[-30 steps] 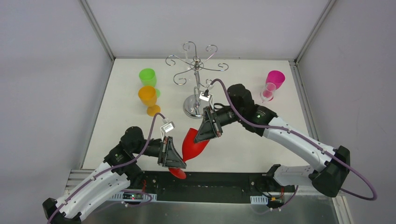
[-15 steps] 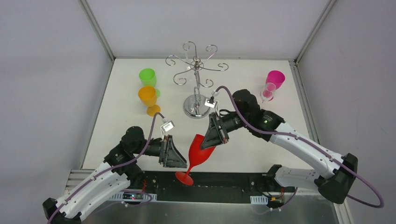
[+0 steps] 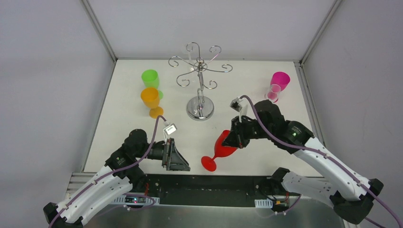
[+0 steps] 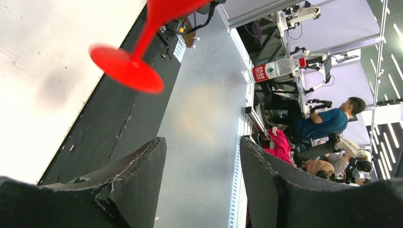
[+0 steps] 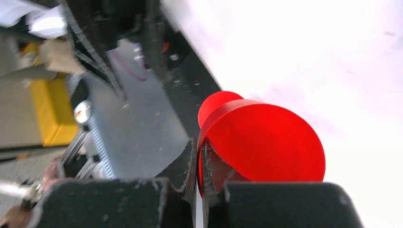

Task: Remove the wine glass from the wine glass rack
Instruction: Place the wine glass at the center of the board.

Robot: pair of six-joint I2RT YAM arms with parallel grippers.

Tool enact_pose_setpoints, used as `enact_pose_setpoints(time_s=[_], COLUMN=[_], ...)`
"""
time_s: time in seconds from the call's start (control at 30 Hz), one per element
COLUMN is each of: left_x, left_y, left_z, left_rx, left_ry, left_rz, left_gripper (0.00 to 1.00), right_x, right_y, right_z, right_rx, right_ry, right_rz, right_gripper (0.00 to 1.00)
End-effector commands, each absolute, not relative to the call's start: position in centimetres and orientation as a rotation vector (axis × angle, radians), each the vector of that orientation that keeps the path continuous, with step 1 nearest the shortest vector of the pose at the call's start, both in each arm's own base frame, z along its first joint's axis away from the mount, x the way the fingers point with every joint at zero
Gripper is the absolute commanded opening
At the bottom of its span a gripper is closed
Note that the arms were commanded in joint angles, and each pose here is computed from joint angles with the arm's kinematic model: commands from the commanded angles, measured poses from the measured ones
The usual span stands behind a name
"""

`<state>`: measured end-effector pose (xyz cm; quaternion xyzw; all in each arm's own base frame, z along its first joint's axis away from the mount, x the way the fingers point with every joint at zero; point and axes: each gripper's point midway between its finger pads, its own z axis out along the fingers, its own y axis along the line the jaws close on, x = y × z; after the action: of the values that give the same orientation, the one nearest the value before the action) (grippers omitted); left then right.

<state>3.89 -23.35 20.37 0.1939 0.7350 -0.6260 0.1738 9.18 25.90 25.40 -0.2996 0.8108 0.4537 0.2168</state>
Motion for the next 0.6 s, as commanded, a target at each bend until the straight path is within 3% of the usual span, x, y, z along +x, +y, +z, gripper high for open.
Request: enact_pose_setpoints(time_s=[0.0, 0.57], left_x=[4.1, 4.6], left_y=[-23.4, -23.0], left_z=[21.9, 21.7], left_rx=[0.582, 0.550], left_ry=[2.013, 2.018], left_rz=[-1.759, -1.700], left_gripper=[0.60, 0.62], right_x=[13.0, 23.4], right_y=[21.7, 9.3], right_z=[23.2, 21.1], right_rx=[-0.596, 0.040], right_ry=[2.334, 2.303], right_rz=[0.869, 0.104], right_gripper=[0.00, 0.00])
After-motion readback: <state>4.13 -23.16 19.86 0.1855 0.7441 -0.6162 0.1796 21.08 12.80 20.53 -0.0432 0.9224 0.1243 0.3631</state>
